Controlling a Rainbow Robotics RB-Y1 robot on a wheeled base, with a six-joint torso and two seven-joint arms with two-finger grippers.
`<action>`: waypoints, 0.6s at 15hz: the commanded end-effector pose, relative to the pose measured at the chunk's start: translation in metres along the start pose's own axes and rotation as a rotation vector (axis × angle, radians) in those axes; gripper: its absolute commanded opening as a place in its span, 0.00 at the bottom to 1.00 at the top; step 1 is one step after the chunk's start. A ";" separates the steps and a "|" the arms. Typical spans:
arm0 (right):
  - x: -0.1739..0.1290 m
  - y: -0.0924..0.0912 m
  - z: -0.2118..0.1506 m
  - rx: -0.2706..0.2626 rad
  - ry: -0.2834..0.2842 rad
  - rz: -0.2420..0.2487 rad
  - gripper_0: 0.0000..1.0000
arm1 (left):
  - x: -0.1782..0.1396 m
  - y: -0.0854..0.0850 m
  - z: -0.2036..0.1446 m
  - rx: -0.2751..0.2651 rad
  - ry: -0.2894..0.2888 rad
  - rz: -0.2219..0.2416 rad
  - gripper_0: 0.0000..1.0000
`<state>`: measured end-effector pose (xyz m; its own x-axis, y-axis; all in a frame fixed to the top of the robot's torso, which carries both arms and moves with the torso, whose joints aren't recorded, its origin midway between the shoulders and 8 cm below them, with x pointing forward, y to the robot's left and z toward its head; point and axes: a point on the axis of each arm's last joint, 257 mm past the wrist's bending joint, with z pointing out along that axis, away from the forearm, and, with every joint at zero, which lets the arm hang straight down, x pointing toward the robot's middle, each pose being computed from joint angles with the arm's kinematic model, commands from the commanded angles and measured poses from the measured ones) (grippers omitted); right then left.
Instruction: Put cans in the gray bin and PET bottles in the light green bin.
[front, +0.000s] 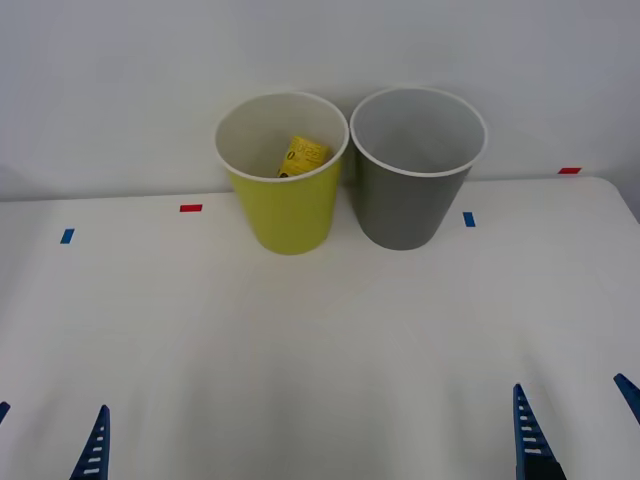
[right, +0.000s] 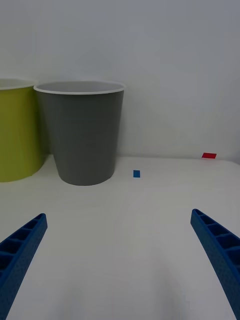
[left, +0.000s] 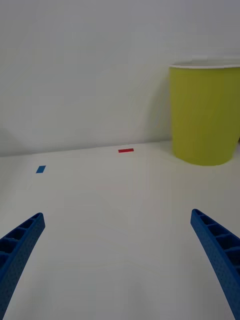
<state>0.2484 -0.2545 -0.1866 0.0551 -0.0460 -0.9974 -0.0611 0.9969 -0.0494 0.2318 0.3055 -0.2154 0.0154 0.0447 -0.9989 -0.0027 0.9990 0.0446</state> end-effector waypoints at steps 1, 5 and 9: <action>0.000 0.000 0.000 0.000 0.000 0.000 1.00 | 0.002 0.002 -0.011 -0.011 0.015 0.003 1.00; 0.000 0.000 0.000 0.000 0.000 0.000 1.00 | 0.004 0.003 -0.013 -0.011 0.020 0.004 1.00; 0.000 0.000 0.000 0.000 0.000 0.000 1.00 | 0.004 0.003 -0.013 -0.011 0.020 0.004 1.00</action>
<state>0.2484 -0.2545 -0.1866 0.0551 -0.0460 -0.9974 -0.0611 0.9969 -0.0494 0.2190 0.3081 -0.2190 -0.0040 0.0485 -0.9988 -0.0142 0.9987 0.0486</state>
